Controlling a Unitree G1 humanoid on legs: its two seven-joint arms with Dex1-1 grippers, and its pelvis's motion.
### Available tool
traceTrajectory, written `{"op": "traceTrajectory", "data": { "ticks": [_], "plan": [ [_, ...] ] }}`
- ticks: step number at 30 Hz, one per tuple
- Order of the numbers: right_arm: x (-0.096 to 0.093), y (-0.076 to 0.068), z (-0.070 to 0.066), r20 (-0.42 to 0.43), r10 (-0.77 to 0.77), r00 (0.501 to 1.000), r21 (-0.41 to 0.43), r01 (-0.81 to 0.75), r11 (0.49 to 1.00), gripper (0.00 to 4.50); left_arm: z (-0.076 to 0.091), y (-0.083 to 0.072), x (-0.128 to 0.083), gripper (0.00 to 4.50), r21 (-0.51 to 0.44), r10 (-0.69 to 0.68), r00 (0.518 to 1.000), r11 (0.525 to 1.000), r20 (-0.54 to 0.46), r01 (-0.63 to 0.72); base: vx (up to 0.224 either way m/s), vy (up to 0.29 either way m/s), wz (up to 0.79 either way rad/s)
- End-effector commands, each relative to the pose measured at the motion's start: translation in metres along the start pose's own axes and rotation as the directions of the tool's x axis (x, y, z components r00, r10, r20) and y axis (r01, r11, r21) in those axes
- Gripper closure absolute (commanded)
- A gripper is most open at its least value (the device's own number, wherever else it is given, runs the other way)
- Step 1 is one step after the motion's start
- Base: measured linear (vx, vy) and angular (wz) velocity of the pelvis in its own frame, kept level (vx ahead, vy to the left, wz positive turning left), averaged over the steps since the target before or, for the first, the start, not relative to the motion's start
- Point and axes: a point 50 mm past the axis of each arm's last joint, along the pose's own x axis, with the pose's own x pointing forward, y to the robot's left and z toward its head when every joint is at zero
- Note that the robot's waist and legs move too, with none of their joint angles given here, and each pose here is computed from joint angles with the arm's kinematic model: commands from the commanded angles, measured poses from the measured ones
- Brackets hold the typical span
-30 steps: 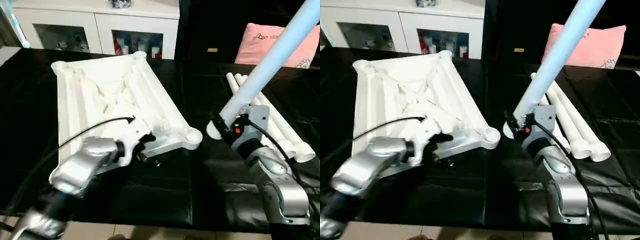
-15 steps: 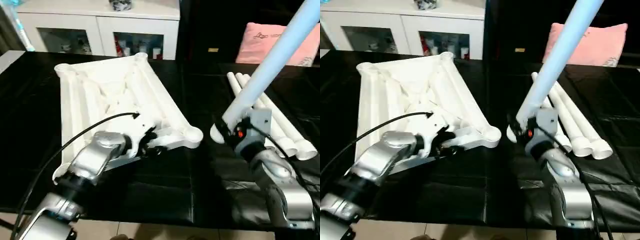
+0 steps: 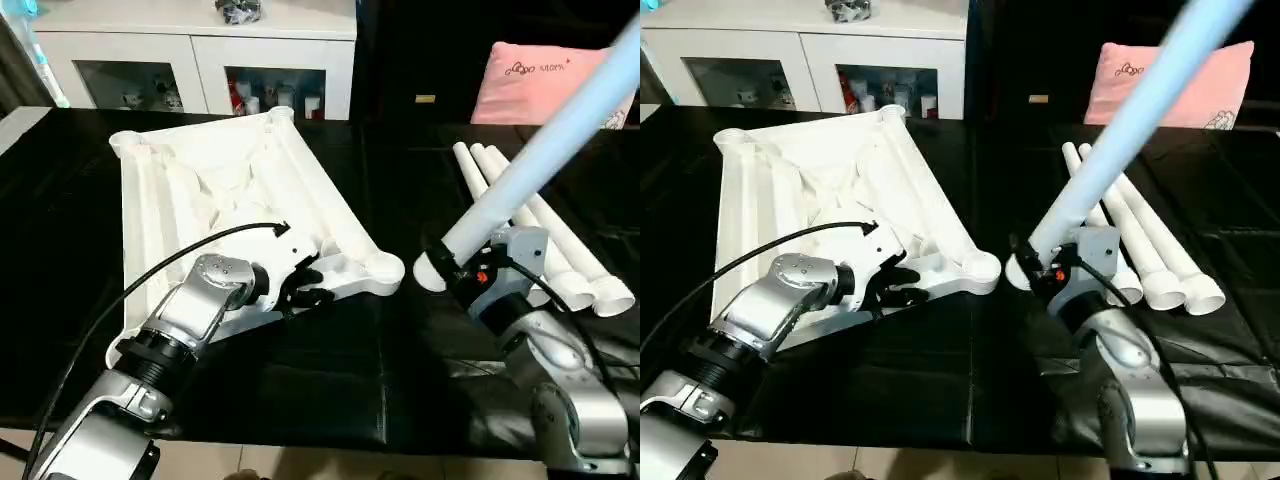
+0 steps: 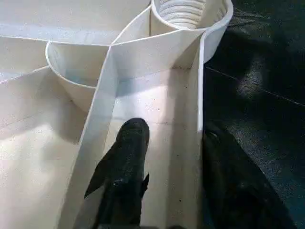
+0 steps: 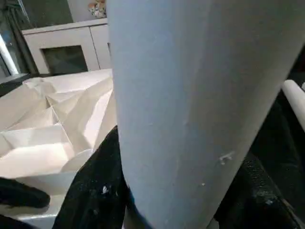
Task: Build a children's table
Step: Insert table leg to table base
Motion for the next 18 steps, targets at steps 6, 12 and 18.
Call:
{"op": "traceTrajectory", "data": {
  "ticks": [6, 12, 18],
  "plan": [
    [-0.003, 0.003, 0.007, 0.049, 0.021, 0.999, -0.056, -0.018, 0.998, 2.57, -0.006, 0.002, -0.001, 3.46, 0.004, 0.002, 0.999, 1.000, -0.036, -0.002, 0.000, 0.000, 0.00],
    [-0.001, 0.004, 0.003, 0.023, 0.017, 1.000, -0.023, -0.016, 1.000, 2.57, -0.006, 0.004, -0.003, 3.91, 0.002, -0.004, 0.999, 1.000, -0.040, 0.004, 0.000, 0.000, 0.00],
    [0.003, 0.011, 0.004, 0.021, 0.110, 0.994, -0.001, -0.110, 0.994, 2.57, -0.008, 0.005, -0.007, 4.47, 0.002, -0.053, 0.997, 0.999, -0.049, 0.053, 0.000, 0.000, 0.00]
  ]
}}
